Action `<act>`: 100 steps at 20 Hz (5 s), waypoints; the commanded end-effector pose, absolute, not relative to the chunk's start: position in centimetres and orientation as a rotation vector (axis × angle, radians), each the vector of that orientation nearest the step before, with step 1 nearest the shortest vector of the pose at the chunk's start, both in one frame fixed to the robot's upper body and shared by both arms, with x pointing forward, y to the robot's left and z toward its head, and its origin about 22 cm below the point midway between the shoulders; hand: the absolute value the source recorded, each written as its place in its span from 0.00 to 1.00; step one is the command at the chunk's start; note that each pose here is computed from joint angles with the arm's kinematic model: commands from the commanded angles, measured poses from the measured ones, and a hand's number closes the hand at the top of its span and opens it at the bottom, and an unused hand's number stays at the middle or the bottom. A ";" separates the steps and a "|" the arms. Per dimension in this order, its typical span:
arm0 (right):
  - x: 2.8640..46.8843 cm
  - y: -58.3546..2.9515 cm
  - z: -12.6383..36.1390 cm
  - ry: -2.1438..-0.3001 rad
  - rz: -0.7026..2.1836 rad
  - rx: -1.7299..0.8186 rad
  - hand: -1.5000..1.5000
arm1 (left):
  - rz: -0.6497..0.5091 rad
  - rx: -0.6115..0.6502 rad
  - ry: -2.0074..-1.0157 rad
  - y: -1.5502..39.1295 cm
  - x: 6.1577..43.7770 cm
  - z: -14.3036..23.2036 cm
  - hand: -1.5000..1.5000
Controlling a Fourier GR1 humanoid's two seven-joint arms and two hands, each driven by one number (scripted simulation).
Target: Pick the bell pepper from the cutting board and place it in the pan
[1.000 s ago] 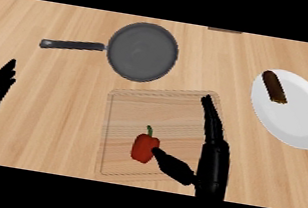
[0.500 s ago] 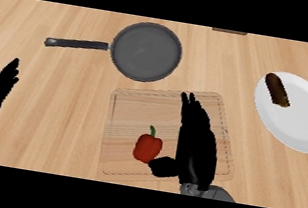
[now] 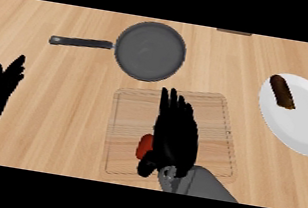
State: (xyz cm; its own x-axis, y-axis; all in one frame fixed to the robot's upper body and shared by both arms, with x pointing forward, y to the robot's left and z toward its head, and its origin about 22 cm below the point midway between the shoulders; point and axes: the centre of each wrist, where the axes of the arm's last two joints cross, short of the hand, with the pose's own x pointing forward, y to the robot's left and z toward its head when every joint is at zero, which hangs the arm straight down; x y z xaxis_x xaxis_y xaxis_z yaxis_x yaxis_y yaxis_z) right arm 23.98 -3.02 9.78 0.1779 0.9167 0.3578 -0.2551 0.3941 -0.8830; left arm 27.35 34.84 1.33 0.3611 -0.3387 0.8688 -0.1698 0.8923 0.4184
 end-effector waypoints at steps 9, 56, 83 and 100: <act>23.4 -0.8 8.4 -0.777 0.994 -0.903 0.00 | -0.108 0.511 -1.198 36.1 27.1 1.2 0.50; 25.6 -0.9 2.3 -0.658 0.921 -1.021 1.00 | -0.103 0.496 -1.206 35.5 26.8 1.4 0.50; 31.3 -4.1 12.0 -1.078 0.239 -1.479 1.00 | -0.116 0.482 -1.215 34.2 27.3 1.6 0.50; 39.4 -8.3 10.6 -0.997 0.002 -1.351 1.00 | -0.176 0.439 -1.267 31.9 29.0 2.2 0.50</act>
State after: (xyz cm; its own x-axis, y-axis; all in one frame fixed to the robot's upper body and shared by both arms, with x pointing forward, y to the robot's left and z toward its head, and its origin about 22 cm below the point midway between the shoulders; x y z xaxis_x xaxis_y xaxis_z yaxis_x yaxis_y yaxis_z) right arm 38.05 -7.80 11.33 0.5037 0.7434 0.4401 0.4479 0.2108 -0.8689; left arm 28.81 32.19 2.07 0.3088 -0.3618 0.8796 -0.1109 0.9048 0.4111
